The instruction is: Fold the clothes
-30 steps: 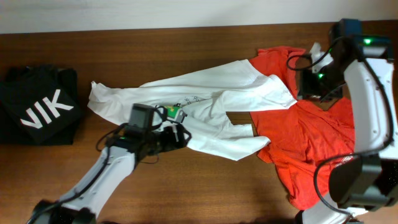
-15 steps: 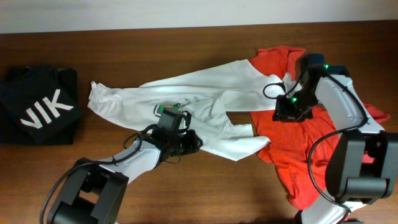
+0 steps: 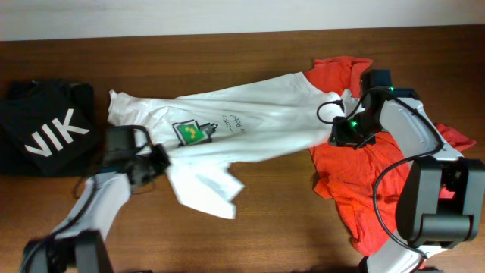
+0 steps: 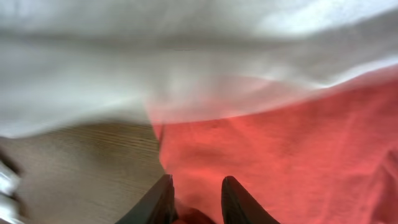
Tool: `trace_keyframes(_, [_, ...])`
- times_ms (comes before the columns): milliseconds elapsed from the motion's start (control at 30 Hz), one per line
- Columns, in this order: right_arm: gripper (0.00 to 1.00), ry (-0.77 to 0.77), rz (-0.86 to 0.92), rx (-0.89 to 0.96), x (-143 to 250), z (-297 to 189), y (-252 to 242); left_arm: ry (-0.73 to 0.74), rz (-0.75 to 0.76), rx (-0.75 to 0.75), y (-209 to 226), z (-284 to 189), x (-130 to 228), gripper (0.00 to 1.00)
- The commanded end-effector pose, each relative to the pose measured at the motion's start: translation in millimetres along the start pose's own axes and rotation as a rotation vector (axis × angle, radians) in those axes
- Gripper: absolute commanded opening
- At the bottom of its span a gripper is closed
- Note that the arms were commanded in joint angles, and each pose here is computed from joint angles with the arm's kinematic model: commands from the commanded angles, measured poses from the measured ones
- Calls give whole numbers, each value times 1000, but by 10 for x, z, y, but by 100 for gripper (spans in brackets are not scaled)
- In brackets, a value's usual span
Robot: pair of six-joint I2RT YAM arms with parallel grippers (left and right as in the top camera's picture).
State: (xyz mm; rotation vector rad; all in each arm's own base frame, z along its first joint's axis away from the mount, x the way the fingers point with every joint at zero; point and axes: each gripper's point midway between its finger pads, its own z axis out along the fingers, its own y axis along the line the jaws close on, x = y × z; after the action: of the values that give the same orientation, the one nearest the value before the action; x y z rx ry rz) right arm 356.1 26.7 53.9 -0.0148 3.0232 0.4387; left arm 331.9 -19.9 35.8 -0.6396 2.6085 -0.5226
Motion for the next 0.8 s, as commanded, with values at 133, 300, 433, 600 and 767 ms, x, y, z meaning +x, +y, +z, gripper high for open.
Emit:
trace_keyframes(133, [29, -22, -99, -15, -74, 104, 285, -103, -35, 21, 181, -367, -348, 40])
trace_keyframes(300, [29, -183, -29, 88, -480, 67, 121, 36, -64, -20, 226, -333, 11, 40])
trace_keyframes(433, [29, -375, -22, 114, -932, -82, 59, 130, -71, -45, 226, -330, 263, 40])
trace_keyframes(600, [29, -485, -21, 130, -1203, -161, -74, 161, -32, -40, 123, -300, 366, 35])
trace_keyframes(767, [29, -455, 25, 143, -1215, 69, -340, 161, 0, -36, 56, -275, 386, 36])
